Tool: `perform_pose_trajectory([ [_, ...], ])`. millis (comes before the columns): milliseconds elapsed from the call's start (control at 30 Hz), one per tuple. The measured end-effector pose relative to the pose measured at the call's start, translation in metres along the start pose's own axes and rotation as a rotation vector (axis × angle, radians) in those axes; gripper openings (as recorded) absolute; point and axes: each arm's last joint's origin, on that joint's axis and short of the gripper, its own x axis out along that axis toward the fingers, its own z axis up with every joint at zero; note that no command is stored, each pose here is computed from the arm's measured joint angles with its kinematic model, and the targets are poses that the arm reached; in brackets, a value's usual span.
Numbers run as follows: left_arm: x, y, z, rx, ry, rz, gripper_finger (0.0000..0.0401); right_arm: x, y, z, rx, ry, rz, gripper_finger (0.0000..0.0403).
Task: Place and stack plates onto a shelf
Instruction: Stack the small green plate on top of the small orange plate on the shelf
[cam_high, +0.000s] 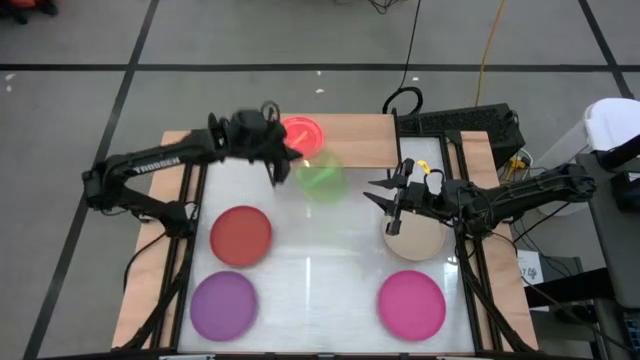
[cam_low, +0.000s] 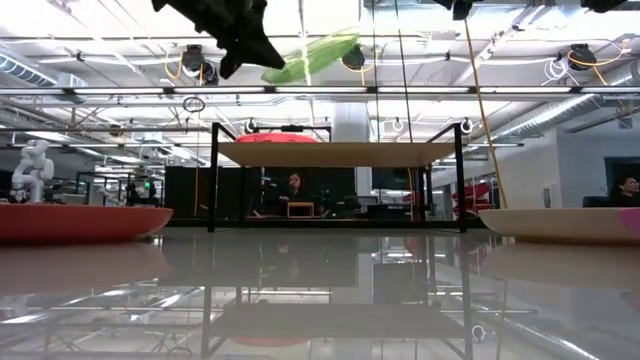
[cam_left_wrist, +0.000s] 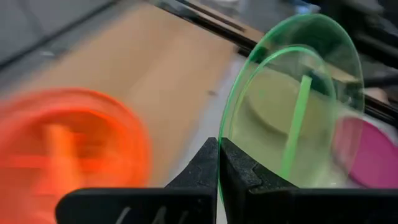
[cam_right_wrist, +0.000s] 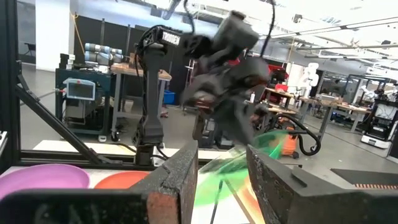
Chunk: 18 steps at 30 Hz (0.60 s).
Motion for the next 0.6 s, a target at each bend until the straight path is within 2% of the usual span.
perform_pose_trajectory([
  [267, -0.022, 0.046, 0.037, -0.012, -0.002, 0.21, 0.0003, 0.0, 0.0, 0.0, 0.001, 0.001, -0.002, 0.0118],
  [400, -0.02, 0.077, 0.034, -0.055, 0.047, 0.317, 0.0003, 0.0, 0.0, 0.0, 0.002, 0.001, -0.001, 0.0118],
  [600, -0.01, 0.112, 0.025, -0.132, 0.118, 0.388, 0.0003, 0.0, 0.0, 0.0, 0.001, 0.001, -0.001, 0.0118],
])
